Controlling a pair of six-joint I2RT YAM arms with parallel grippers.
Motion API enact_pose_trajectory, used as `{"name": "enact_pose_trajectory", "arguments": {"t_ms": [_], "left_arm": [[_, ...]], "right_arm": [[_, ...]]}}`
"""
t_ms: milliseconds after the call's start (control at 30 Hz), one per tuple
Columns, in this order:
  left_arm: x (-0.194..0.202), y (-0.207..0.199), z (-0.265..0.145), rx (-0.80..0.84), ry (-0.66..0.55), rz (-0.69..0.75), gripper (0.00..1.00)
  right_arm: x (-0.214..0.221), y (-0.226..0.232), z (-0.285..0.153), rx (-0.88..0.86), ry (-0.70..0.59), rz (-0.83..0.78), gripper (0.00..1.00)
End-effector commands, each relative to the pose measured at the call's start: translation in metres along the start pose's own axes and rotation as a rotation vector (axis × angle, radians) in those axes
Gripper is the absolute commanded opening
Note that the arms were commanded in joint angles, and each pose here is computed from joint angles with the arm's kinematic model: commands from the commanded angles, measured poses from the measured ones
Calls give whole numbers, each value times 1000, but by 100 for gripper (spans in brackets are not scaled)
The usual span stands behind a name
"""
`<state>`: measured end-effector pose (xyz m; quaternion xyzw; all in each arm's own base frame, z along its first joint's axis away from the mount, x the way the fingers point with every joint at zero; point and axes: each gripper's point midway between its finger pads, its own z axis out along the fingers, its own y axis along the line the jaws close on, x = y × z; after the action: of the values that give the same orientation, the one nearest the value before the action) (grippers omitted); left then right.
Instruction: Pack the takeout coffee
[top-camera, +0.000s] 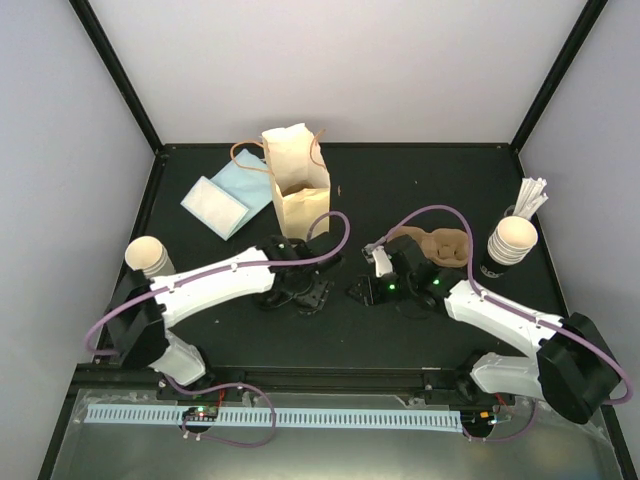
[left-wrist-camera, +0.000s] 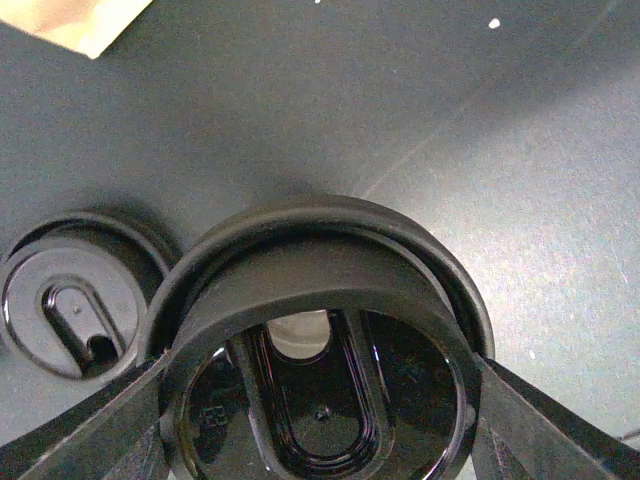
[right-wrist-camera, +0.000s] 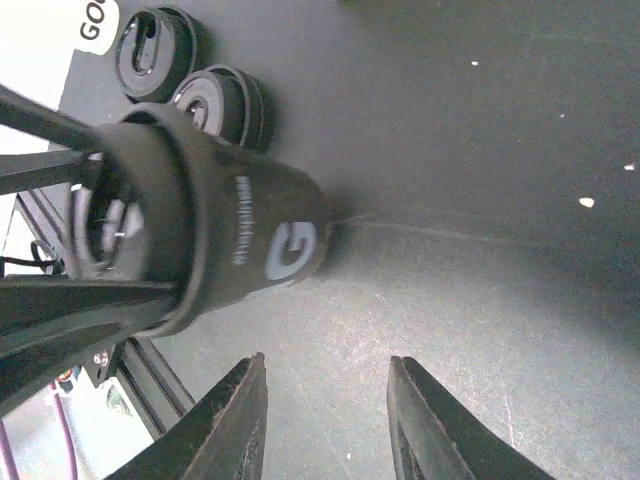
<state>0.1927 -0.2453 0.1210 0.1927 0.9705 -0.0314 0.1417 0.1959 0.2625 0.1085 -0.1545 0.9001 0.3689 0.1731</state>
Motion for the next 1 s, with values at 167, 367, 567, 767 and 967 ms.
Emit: {"name": "enact_pose_trajectory", "arguments": {"t_ms": [167, 367, 567, 767, 967], "left_arm": [[-28, -17, 22, 43, -15, 42, 71], [-10, -27, 34, 128, 15, 114, 71], [-1, -25, 41, 117, 58, 146, 70], [2, -22, 43, 104, 70, 151, 70], [6, -27, 47, 138, 76, 160, 69]], "right_arm": [[-11, 10, 6, -71, -16, -3, 37], [-10, 14, 13, -118, -7, 6, 37], [-12, 15, 16, -125, 2, 6, 37], [-12, 3, 24, -102, 8, 51, 30], [-19, 4, 22, -146, -9, 74, 30]]}}
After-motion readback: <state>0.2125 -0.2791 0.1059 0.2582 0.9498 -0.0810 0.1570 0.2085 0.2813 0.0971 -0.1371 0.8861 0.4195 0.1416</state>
